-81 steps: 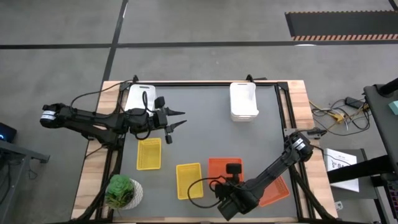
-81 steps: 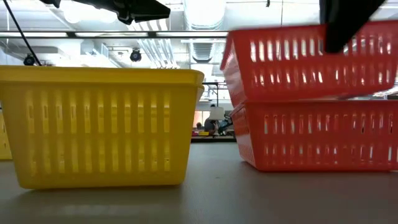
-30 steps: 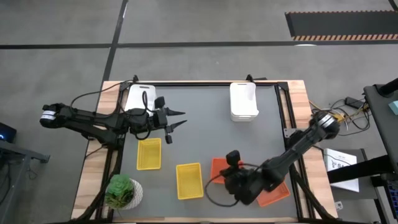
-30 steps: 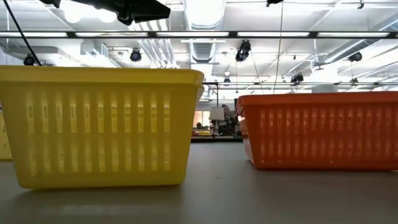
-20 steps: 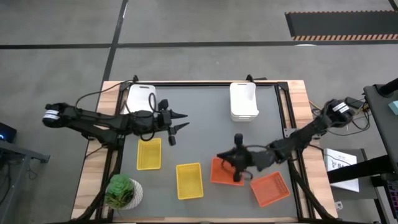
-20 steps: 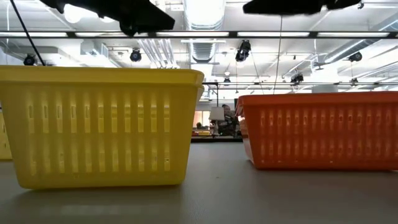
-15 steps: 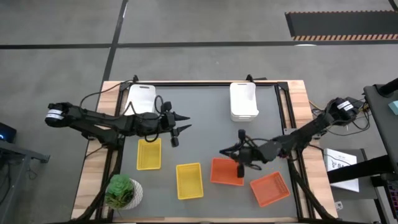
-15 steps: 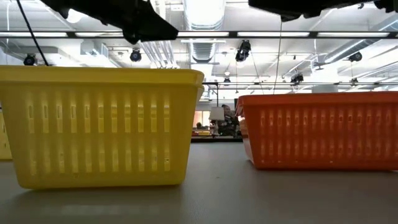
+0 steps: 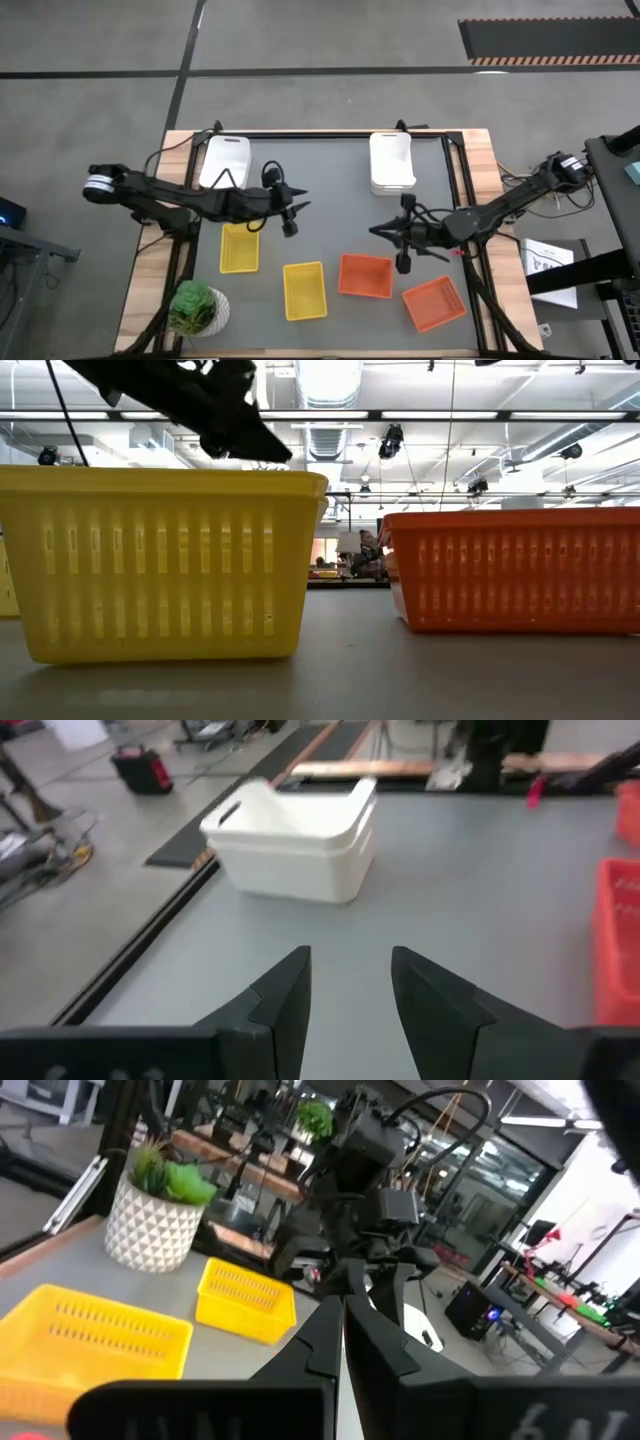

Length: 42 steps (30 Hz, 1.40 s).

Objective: Stack baskets by color
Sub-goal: Stack the left white bin on top of the right white bin

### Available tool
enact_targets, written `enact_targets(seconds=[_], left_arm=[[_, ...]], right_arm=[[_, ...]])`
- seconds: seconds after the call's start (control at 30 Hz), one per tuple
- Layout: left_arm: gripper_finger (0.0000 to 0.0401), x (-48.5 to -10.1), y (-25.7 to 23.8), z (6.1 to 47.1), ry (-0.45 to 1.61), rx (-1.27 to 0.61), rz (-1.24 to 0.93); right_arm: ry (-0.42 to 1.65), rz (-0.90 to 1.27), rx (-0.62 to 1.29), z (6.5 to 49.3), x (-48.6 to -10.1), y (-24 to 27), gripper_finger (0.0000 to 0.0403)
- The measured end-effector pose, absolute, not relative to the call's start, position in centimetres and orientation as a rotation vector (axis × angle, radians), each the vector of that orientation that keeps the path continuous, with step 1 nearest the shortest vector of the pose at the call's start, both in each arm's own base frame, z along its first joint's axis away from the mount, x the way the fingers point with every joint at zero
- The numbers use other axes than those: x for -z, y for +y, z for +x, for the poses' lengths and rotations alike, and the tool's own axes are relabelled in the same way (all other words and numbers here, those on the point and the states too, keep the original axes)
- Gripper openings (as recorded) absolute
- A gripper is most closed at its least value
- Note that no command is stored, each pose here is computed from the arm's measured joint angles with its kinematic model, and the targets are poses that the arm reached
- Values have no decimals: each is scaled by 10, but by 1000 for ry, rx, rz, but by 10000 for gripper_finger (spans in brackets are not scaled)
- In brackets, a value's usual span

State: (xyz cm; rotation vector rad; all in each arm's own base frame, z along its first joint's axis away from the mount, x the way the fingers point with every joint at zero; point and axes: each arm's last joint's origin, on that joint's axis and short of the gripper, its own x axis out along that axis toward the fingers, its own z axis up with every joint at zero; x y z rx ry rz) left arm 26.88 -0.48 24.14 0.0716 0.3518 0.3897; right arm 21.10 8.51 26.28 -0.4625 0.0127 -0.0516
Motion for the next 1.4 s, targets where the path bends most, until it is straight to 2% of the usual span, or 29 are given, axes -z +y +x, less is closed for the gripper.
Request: enact_targets(seconds=[0.3,0.47,0.6,0.77,0.87,1.07,1.23,1.4], left_arm=[[125,-233,-4,270,390,-442,20],[125,-230,-1,263,426,-569,-9],[125,-220,6,250,542,-685,-63],[125,-220,21,234,813,-737,-206],[125,-229,26,223,1025,-700,-198],[125,-245,30,202,1387,-484,127],[125,-240,33,190,1497,-370,257],[125,-233,39,185,1540,-365,266]], right_arm=[[31,-454,48,206,-261,83,9],[48,-462,45,206,-259,83,9],[54,-465,45,206,-258,83,9],[55,-466,46,206,-258,83,9],[61,-464,44,206,-257,83,9],[62,-464,44,206,-257,83,9],[64,-451,44,206,-257,83,9],[70,-449,42,206,-256,83,9]])
